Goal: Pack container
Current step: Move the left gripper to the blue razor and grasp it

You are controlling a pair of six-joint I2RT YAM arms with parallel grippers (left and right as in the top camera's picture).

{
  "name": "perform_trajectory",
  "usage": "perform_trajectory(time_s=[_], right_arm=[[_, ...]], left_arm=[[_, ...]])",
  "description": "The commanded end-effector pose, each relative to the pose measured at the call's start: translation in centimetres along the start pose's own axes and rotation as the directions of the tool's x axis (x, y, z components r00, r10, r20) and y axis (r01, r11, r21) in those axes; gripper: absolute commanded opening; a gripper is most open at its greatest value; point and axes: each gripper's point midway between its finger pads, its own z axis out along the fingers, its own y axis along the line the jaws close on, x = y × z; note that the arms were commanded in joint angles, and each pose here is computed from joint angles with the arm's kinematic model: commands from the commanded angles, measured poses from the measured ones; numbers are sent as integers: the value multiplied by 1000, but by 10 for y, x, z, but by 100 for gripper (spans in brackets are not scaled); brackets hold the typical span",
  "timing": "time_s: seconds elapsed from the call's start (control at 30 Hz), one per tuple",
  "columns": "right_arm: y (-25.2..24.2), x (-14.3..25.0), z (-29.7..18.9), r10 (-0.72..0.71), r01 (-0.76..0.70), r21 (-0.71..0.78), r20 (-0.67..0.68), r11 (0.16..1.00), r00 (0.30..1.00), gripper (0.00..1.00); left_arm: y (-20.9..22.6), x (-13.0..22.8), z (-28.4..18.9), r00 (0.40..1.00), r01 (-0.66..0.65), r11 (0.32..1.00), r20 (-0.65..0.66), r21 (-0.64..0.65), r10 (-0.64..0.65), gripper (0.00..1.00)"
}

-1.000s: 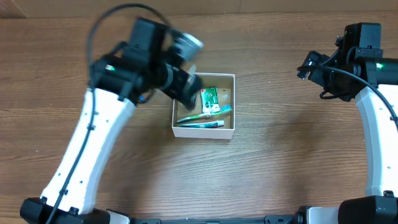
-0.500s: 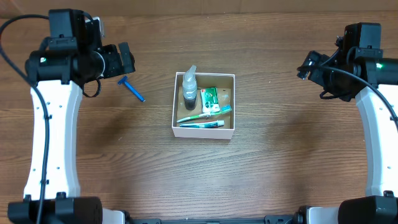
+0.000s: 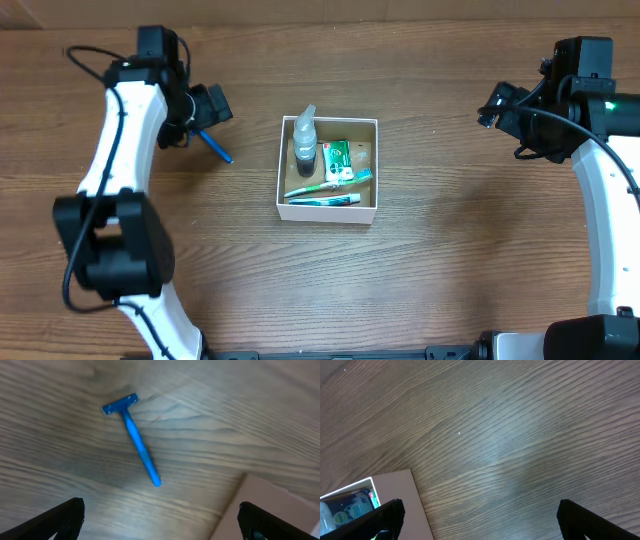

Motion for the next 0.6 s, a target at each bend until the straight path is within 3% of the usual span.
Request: perform_trajectory(time_s=[0.0, 0.57], right_arm=[[3, -4, -4, -3, 4, -12, 17, 1000, 1000, 100], [3, -4, -4, -3, 4, -12, 18, 1000, 1000, 100]], left_arm=[[6, -1, 27, 995, 93, 994, -19, -57, -94, 100], [16, 11, 79, 987, 135, 978, -70, -160, -147, 100]])
